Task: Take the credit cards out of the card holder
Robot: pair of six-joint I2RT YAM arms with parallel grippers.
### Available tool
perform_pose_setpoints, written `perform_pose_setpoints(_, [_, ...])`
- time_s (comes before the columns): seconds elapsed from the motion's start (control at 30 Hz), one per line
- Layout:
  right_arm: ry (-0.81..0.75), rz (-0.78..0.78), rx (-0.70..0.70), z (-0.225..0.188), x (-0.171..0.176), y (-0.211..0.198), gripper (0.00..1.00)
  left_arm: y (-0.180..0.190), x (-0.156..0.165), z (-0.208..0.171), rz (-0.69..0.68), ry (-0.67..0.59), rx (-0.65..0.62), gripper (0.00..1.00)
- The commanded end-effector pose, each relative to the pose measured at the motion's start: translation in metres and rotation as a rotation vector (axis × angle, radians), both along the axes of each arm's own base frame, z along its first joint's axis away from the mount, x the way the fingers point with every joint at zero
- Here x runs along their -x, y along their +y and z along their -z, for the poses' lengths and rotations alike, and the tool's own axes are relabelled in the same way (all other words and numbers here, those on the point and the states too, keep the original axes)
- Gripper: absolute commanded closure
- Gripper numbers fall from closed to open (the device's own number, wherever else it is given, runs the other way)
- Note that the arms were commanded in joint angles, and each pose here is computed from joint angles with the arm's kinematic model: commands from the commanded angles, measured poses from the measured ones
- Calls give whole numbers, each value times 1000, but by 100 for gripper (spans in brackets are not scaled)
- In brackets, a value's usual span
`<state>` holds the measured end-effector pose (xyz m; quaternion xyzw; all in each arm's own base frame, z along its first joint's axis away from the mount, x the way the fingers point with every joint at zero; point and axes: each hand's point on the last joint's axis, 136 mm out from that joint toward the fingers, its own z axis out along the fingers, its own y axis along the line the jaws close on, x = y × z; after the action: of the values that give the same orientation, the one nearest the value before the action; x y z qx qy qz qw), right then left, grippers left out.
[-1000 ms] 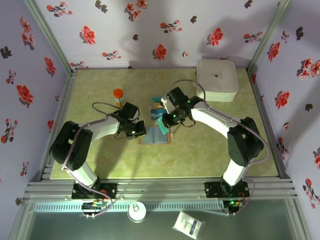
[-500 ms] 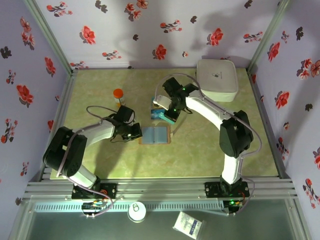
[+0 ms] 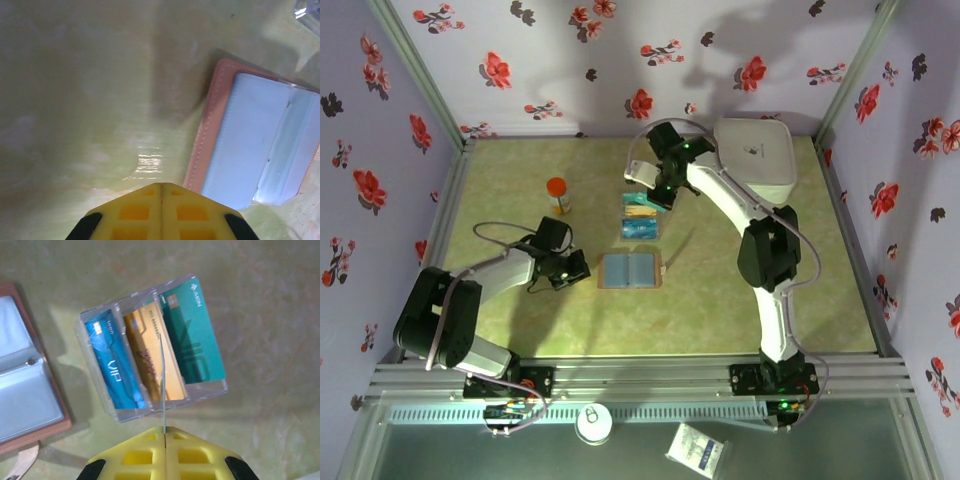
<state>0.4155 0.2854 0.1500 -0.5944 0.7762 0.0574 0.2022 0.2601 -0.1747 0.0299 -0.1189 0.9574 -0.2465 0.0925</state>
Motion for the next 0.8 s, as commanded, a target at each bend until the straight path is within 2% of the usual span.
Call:
perform_pose_setpoints(0.0, [-24,-34,-30,-4,-14,6,100,6,3,-3,-6,-3,1,100])
perform_pose_setpoints(0.37, [-38,-95,-84,3,-37,26,100,17,4,-7,-29,0,-5,100])
perform_pose_setpoints(0.67, [-42,-94,-54,21,-45,26,100,21,6,-5,-33,9,-10,100])
perform_pose_setpoints(0.7, [-47,-90,-46,22,-47,25,99,21,6,-5,-34,10,-10,100])
perform_pose_setpoints(0.77, [-57,-79,-29,23,-49,22,89,22,6,-4,-36,12,-10,100])
